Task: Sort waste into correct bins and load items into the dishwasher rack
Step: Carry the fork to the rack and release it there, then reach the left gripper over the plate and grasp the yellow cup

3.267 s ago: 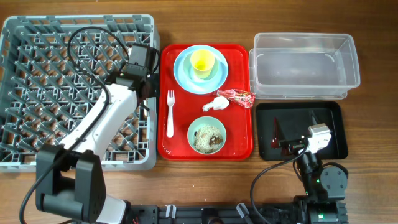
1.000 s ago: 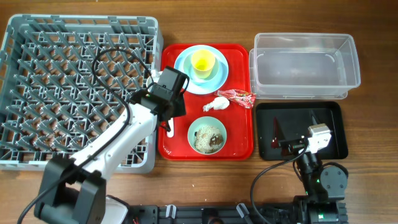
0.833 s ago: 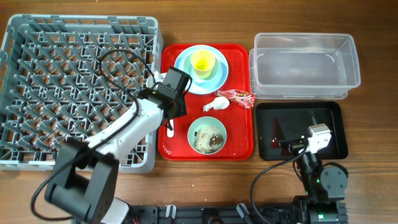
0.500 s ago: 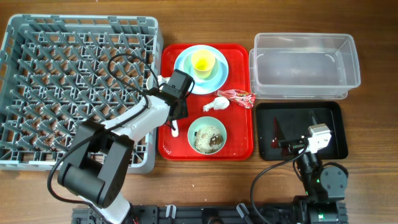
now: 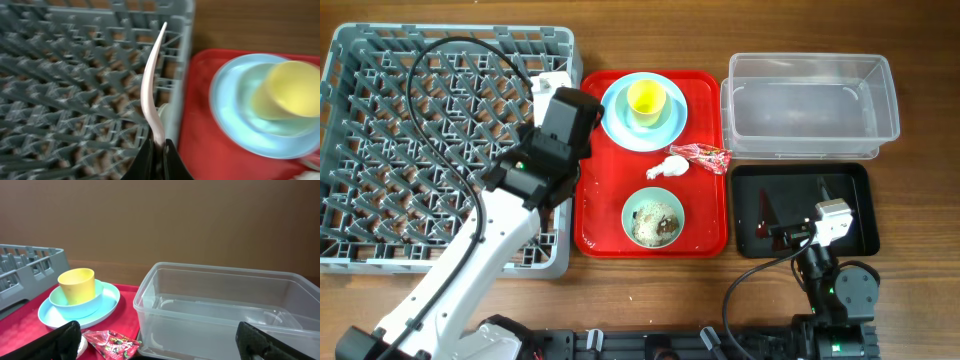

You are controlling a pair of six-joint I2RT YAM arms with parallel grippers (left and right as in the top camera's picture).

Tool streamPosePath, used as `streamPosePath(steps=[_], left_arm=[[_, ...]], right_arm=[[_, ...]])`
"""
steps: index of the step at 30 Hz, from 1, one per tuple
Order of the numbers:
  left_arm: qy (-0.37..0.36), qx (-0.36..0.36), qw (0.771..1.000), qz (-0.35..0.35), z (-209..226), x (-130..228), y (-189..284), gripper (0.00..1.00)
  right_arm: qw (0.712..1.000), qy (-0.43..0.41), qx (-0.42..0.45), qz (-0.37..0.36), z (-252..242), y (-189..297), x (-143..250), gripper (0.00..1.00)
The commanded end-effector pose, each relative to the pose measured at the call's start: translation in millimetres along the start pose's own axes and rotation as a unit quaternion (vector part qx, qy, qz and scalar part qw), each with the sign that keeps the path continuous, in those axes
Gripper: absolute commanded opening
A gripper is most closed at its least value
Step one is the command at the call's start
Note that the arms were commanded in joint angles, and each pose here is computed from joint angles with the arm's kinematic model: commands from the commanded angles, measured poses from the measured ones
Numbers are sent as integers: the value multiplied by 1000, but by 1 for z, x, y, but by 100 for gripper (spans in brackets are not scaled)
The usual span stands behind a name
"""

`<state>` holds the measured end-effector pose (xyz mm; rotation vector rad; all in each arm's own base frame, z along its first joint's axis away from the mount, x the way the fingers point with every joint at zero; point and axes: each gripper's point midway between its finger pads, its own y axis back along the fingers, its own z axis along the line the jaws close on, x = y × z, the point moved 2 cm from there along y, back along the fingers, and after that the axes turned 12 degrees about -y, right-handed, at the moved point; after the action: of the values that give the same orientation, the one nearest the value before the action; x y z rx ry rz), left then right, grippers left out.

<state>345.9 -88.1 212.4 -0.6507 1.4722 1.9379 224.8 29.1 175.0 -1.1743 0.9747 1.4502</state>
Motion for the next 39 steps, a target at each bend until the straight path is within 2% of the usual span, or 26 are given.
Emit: streamPosePath(steps=[1, 5, 11, 12, 13, 14, 18, 20, 21, 22, 23, 25, 29, 30, 33, 36, 39], left_arm=[[-23, -56, 997, 53, 25, 17, -32, 4], [-26, -17, 991, 128, 13, 49, -71, 4], [-24, 33, 988, 149, -5, 58, -76, 4], [-25, 33, 988, 151, -4, 58, -76, 13], [-25, 33, 988, 152, -4, 59, -75, 40], [-25, 33, 988, 152, -4, 59, -76, 41], [-7, 50, 992, 118, -2, 42, -58, 41], [15, 120, 989, 80, -13, 23, -32, 41], [42, 178, 982, 53, -22, 10, -9, 41], [63, 203, 976, 42, -25, 4, 3, 40], [90, 236, 967, 25, -29, -6, 18, 33], [108, 298, 948, 6, -39, -24, 42, 29], [97, 295, 949, 47, -38, -76, 53, 29], [95, 292, 949, 65, -42, -99, 47, 29], [90, 291, 948, 88, -66, -118, 3, 30], [73, 293, 944, 129, -110, -98, -55, 34], [57, 294, 942, 151, -142, -78, -90, 33]], right_arm=[[1000, -1, 3, -6, -1, 0, -2, 100], [1000, -1, 3, -6, -1, 0, -2, 100], [1000, -1, 3, -7, -1, 0, -2, 100], [1000, -1, 3, -7, -1, 0, -2, 100], [1000, -1, 3, -7, -1, 0, -2, 100], [1000, -1, 3, -7, -1, 0, -2, 100], [1000, -1, 3, -6, -1, 0, -2, 100], [1000, -1, 3, -7, -1, 0, -2, 100], [1000, -1, 3, -6, -1, 0, -2, 100], [1000, -1, 3, -7, -1, 0, -2, 100], [1000, -1, 3, -7, -1, 0, -2, 100], [1000, -1, 3, -6, -1, 0, -2, 100], [1000, -1, 3, -7, -1, 0, -2, 100], [1000, -1, 3, -7, -1, 0, -2, 100], [1000, -1, 3, -6, -1, 0, -2, 100], [1000, -1, 3, -7, -1, 0, -2, 100], [1000, -1, 3, -6, -1, 0, -2, 100]])
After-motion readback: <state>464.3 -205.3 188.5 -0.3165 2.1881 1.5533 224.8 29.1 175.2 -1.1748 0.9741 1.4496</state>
